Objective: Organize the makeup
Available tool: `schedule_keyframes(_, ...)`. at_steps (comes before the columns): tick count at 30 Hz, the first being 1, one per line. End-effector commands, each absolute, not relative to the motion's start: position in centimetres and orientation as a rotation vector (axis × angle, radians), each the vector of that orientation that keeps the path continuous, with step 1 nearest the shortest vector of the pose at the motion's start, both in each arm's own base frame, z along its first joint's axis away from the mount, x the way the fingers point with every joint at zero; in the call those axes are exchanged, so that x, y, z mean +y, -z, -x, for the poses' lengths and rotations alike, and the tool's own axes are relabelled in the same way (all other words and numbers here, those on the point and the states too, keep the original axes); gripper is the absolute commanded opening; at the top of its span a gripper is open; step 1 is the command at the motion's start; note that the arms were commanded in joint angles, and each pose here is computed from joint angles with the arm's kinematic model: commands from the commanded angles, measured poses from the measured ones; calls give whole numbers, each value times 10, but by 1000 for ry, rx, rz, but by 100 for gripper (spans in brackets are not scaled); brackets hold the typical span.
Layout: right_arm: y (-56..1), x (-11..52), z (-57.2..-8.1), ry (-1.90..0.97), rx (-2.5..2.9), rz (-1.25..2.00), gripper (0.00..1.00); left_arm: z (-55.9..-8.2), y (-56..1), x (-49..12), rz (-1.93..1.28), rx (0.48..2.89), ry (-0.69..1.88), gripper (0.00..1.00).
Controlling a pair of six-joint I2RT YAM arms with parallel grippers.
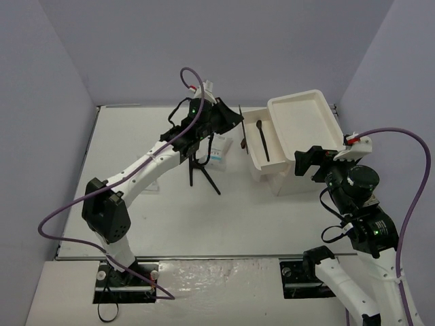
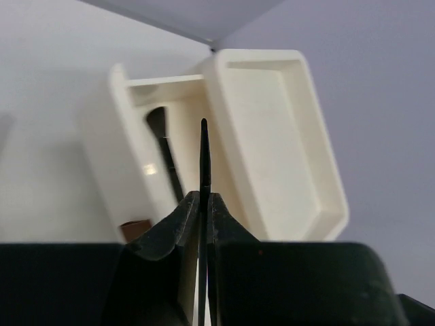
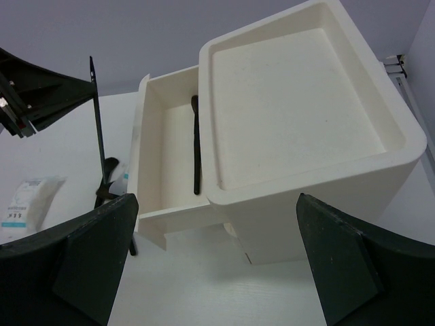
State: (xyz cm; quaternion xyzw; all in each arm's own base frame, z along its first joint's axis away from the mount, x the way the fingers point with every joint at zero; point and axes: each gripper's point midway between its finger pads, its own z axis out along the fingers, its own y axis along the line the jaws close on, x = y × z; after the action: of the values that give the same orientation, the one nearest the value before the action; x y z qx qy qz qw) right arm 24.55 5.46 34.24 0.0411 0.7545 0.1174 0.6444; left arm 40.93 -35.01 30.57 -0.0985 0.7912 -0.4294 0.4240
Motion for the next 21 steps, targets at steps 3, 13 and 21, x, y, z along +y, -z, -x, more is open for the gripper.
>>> schedule_keyframes(3, -355, 52, -249, -258, 1669, -111, 100, -416, -390, -416, 212, 1749, 1380, 0)
schedule_keyframes(13, -358, 46, -244, -232, 1670, -117, 100, -431, -387, -435, 247, 1787, 1347, 44)
schedule_keyframes(21, -353, 48, -245, -236, 1686, -107, 100, -417, -381, -387, 152, 1861, 1029, 68)
